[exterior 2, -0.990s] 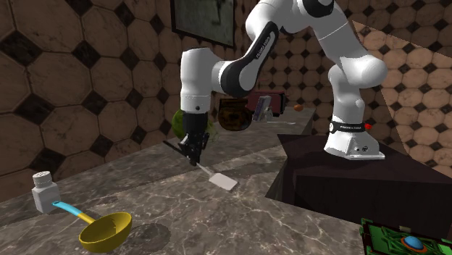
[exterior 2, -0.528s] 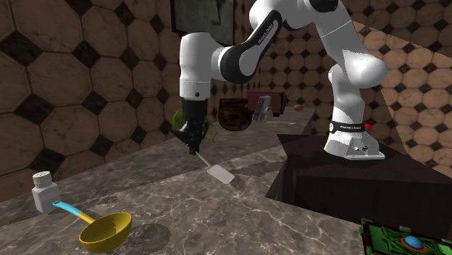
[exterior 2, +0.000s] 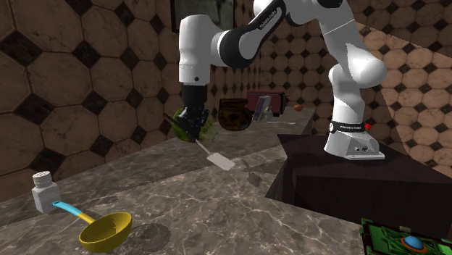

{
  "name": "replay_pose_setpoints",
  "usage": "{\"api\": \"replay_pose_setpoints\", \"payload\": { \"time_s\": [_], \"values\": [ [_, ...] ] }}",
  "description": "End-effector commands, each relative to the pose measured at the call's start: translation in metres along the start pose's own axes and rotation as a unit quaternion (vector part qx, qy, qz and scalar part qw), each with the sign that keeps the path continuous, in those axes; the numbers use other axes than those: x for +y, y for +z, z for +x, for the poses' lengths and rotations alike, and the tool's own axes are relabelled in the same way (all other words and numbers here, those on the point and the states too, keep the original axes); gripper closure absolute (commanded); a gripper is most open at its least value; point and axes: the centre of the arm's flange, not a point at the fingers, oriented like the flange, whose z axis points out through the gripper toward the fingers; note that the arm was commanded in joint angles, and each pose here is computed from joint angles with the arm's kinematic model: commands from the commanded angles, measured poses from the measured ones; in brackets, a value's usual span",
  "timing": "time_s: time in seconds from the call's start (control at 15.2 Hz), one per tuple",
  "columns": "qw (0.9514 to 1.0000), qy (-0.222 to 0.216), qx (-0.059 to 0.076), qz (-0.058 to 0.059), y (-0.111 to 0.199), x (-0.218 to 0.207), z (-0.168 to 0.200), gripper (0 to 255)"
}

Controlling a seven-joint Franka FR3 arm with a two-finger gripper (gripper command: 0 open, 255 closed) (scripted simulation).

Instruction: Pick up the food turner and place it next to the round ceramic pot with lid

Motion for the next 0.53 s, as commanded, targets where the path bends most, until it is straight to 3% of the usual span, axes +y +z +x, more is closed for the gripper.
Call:
{"api": "replay_pose_setpoints", "payload": {
  "time_s": [0.0, 0.46],
  "values": [
    [1.0, 0.0, 0.0, 0.0, -0.011, 0.0, 0.001, 255],
    [1.0, 0.0, 0.0, 0.0, -0.048, 0.0, 0.003, 255]
  ]
}}
